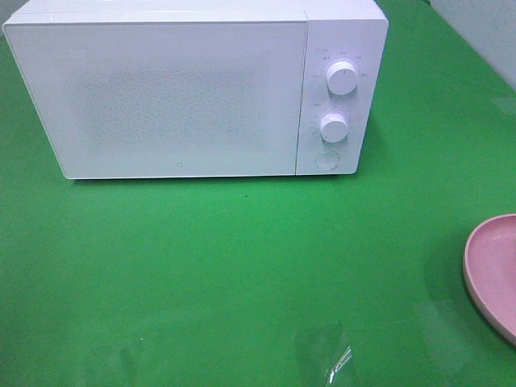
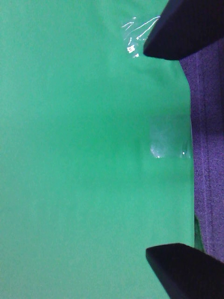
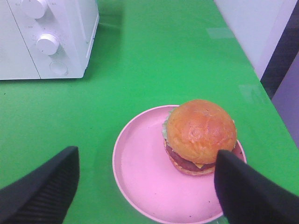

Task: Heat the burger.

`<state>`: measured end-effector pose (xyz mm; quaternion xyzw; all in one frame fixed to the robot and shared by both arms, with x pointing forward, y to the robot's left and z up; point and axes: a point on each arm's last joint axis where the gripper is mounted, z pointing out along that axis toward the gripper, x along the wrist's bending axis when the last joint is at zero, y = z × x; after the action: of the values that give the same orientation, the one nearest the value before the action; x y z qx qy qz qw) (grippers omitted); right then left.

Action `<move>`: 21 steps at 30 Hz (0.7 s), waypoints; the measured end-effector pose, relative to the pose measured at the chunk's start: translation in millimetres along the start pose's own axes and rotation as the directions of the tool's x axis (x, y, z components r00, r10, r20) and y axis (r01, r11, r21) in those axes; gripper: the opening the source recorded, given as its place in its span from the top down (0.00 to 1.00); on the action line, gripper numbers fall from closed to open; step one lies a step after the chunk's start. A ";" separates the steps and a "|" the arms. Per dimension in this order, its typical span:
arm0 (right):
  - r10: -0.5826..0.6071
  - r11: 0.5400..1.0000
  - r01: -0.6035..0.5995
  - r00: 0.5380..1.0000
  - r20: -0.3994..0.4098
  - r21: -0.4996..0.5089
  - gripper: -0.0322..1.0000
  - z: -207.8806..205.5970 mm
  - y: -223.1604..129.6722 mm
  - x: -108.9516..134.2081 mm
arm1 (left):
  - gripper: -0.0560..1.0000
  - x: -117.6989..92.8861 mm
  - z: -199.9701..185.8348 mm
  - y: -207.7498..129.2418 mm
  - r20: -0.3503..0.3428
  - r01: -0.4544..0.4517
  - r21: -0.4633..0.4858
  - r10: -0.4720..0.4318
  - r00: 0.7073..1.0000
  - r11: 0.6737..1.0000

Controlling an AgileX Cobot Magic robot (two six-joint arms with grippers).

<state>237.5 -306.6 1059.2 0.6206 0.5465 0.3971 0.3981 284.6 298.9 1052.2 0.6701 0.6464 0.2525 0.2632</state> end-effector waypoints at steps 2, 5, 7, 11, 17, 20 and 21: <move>0.000 1.000 0.000 1.000 0.000 0.000 0.23 0.0 0.0 0.0 | 0.01 -0.3 -5.8 -6.0 -0.003 -0.002 -0.052 0.002 1.000 0.999; 0.000 1.000 0.000 1.000 0.000 0.000 0.23 0.0 0.0 0.0 | 0.01 -1.1 -19.0 -16.2 -0.005 -0.005 -0.159 0.004 1.000 0.987; 0.000 1.000 0.000 1.000 0.000 0.000 0.23 0.0 0.0 0.0 | 0.01 -1.6 -22.1 -18.8 -0.002 -0.004 -0.185 0.004 1.000 0.983; 0.000 1.000 0.000 1.000 0.000 0.000 0.23 0.0 0.0 0.0 | 0.01 -3.8 -32.8 -29.1 0.014 0.004 -0.277 0.000 1.000 0.961; 0.000 1.000 0.000 1.000 0.000 0.000 0.23 0.0 0.0 0.0 | 0.01 -6.0 -40.4 -37.5 0.037 0.028 -0.345 -0.016 0.999 0.938; 0.000 1.000 0.000 1.000 0.000 0.000 0.23 0.0 0.0 0.0 | 0.01 -6.2 -40.5 -37.6 0.037 0.029 -0.346 -0.017 0.999 0.938; 0.000 1.000 0.000 1.000 0.000 0.000 0.23 0.0 0.0 0.0 | 0.01 -6.1 -40.2 -37.7 0.038 0.030 -0.345 -0.018 0.999 0.938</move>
<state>237.5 -306.6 1059.2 0.6206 0.5465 0.3971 0.3981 229.3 294.8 1056.1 0.6096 0.5957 0.3474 0.3909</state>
